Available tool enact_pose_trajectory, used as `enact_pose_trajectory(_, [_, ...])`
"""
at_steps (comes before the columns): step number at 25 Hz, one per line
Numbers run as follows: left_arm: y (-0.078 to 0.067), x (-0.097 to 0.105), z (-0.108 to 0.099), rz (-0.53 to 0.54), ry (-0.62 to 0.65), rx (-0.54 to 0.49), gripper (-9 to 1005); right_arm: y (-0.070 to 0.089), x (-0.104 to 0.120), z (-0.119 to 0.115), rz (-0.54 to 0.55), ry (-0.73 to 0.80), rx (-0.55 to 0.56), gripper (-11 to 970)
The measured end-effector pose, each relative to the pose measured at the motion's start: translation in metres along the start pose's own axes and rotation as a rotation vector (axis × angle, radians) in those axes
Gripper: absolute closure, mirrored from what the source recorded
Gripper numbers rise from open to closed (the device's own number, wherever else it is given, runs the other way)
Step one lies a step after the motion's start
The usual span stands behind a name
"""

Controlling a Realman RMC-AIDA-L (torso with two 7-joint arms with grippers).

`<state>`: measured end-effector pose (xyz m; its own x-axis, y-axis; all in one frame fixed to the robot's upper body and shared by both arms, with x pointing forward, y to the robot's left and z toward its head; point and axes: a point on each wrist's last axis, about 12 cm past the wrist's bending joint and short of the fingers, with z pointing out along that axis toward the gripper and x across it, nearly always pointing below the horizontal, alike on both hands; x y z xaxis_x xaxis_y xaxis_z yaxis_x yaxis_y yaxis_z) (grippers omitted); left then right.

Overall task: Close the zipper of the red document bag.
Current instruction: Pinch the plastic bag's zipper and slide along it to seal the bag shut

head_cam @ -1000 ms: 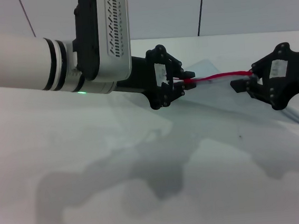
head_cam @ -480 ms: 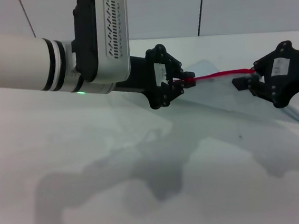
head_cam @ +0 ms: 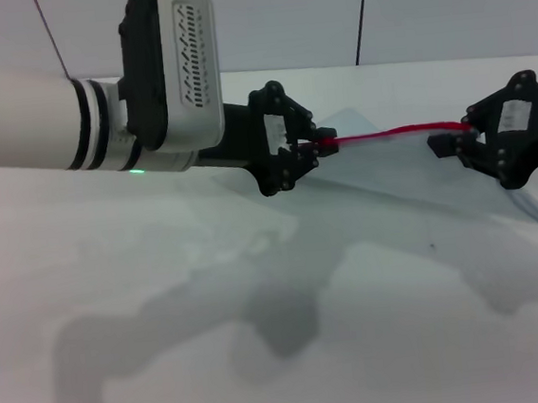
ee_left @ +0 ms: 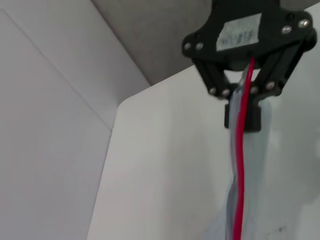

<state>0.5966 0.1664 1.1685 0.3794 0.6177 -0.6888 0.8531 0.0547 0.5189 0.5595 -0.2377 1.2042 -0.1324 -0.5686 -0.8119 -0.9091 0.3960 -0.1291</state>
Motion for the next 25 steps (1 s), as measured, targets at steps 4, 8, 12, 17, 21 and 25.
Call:
enact_pose_trajectory(4, [-0.002, 0.007, 0.000, -0.022, 0.016, -0.010, 911, -0.003, 0.003, -0.003, 0.015, -0.003, 0.016, 911])
enact_pose_trajectory(8, [-0.008, 0.027, -0.006, -0.091, 0.046, -0.027, 911, -0.008, 0.009, -0.008, 0.041, -0.007, 0.035, 911])
enact_pose_trajectory(12, [-0.015, 0.057, -0.024, -0.192, 0.094, -0.076, 911, -0.013, 0.015, -0.013, 0.064, -0.014, 0.060, 911])
enact_pose_trajectory(17, [-0.020, 0.073, -0.038, -0.247, 0.104, -0.128, 911, -0.019, 0.025, -0.021, 0.101, -0.022, 0.093, 912])
enact_pose_trajectory(21, [-0.019, 0.073, -0.040, -0.249, 0.103, -0.136, 912, -0.021, 0.029, -0.024, 0.110, -0.026, 0.103, 912])
enact_pose_trajectory(25, [-0.019, 0.072, -0.040, -0.246, 0.104, -0.138, 912, -0.022, 0.027, -0.023, 0.099, -0.027, 0.099, 912])
